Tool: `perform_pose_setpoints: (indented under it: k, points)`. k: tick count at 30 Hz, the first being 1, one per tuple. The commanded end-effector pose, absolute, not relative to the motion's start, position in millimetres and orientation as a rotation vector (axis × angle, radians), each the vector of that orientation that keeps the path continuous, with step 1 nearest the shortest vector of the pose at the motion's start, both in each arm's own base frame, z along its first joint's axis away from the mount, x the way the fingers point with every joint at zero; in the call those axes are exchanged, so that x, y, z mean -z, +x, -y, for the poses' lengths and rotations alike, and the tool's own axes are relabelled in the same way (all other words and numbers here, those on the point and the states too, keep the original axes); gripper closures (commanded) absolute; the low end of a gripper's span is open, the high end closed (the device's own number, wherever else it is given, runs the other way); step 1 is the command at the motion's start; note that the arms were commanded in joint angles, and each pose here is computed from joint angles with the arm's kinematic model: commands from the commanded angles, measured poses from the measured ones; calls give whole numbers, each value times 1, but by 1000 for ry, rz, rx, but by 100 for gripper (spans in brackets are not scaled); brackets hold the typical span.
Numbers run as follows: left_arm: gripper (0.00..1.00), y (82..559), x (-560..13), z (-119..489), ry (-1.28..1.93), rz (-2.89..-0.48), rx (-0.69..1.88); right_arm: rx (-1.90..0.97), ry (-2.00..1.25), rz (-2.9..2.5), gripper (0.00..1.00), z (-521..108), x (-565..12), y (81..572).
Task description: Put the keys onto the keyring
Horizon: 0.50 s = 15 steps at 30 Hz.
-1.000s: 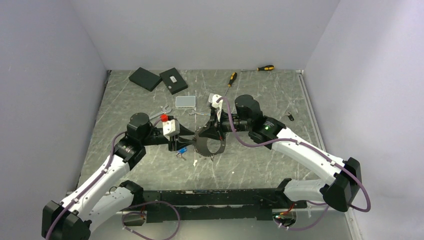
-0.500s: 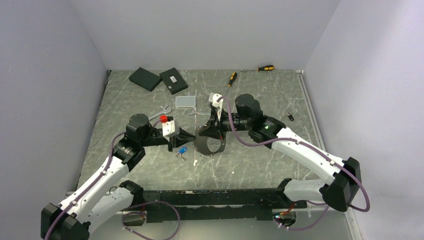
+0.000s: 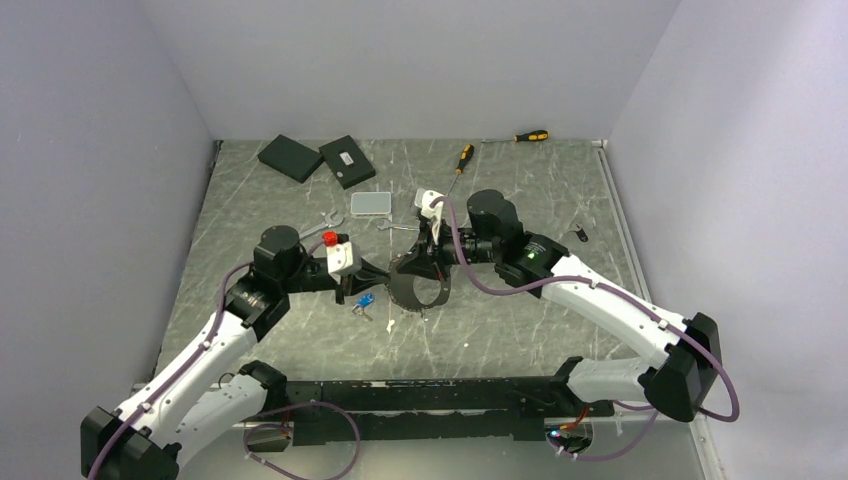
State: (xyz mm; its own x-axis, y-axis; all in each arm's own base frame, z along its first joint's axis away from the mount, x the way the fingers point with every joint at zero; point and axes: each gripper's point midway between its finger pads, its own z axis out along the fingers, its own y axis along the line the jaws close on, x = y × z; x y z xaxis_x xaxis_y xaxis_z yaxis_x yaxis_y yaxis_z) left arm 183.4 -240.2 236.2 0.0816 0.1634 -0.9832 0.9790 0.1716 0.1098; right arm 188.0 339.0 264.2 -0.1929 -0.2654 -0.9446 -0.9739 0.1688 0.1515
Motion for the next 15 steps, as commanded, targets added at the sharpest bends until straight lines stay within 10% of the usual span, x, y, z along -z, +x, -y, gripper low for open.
perform_pose_setpoints:
  k: [1,15]
  points:
    - [100,189,-257,236,1247,-1263,833,-1002,-1187,-1693,100,-324,-254,198]
    - [100,184,-251,234,1308,-1253,824,-1037,-1175,-1748,100,-323,-242,199]
